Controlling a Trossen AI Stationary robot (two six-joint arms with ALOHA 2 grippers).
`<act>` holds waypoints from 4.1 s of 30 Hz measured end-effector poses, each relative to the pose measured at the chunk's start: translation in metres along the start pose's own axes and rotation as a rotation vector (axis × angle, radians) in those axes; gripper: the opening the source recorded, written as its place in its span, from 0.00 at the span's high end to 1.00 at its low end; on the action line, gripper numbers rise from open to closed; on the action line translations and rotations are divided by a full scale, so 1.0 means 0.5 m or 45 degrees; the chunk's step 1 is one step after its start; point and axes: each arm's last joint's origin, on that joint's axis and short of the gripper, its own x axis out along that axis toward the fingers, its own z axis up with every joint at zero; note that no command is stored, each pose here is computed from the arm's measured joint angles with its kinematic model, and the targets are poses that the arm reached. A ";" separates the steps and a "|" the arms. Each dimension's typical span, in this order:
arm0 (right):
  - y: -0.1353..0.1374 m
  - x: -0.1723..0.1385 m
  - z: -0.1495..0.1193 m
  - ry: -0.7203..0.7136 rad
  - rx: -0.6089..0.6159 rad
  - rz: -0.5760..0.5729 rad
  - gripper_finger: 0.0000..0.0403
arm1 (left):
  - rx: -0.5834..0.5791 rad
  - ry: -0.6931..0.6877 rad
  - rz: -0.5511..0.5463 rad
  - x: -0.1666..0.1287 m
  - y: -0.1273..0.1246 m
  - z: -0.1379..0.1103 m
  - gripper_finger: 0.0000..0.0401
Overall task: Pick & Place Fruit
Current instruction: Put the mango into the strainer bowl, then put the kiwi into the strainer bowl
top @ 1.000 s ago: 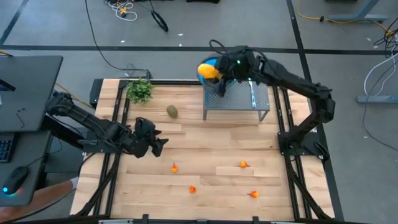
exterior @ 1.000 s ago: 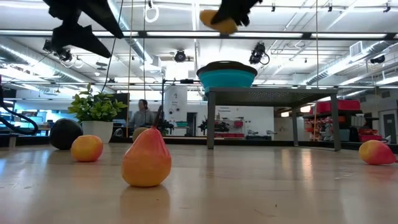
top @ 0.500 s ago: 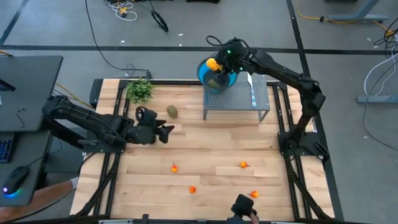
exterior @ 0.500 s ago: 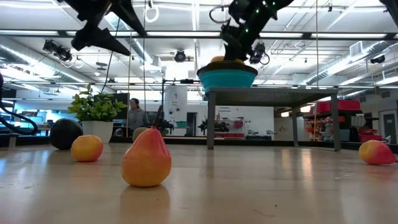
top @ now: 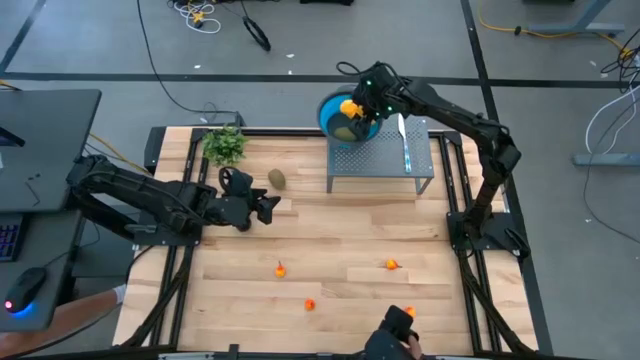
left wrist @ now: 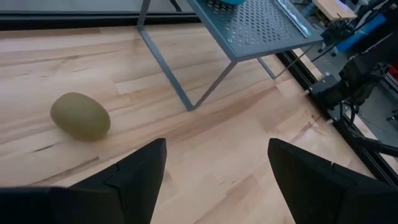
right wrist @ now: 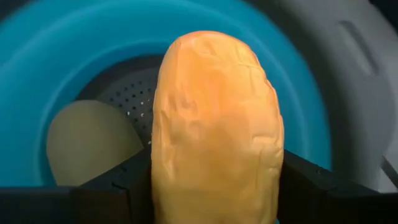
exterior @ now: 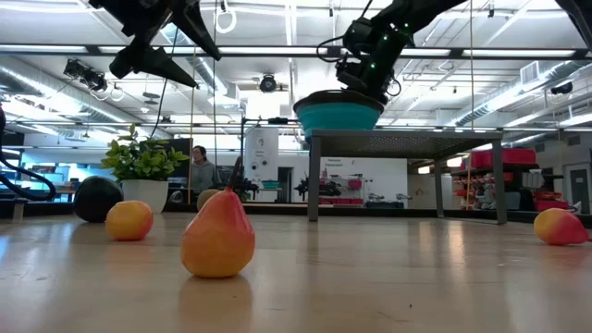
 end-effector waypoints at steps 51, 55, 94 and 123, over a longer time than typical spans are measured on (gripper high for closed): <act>0.283 -0.390 -0.118 -0.528 0.258 0.573 0.29 | 1.416 0.782 0.089 0.297 0.042 0.133 0.32; 0.337 -0.366 -0.152 -0.511 0.334 0.550 0.29 | 1.678 0.972 -0.039 0.350 0.056 0.120 0.28; 0.426 -0.344 -0.193 -0.609 0.468 0.745 0.29 | 1.692 1.254 -0.024 0.382 0.199 0.021 0.40; 0.472 -0.336 -0.161 -0.759 -0.518 0.861 0.24 | 0.232 0.643 -1.580 0.210 -0.166 0.077 0.37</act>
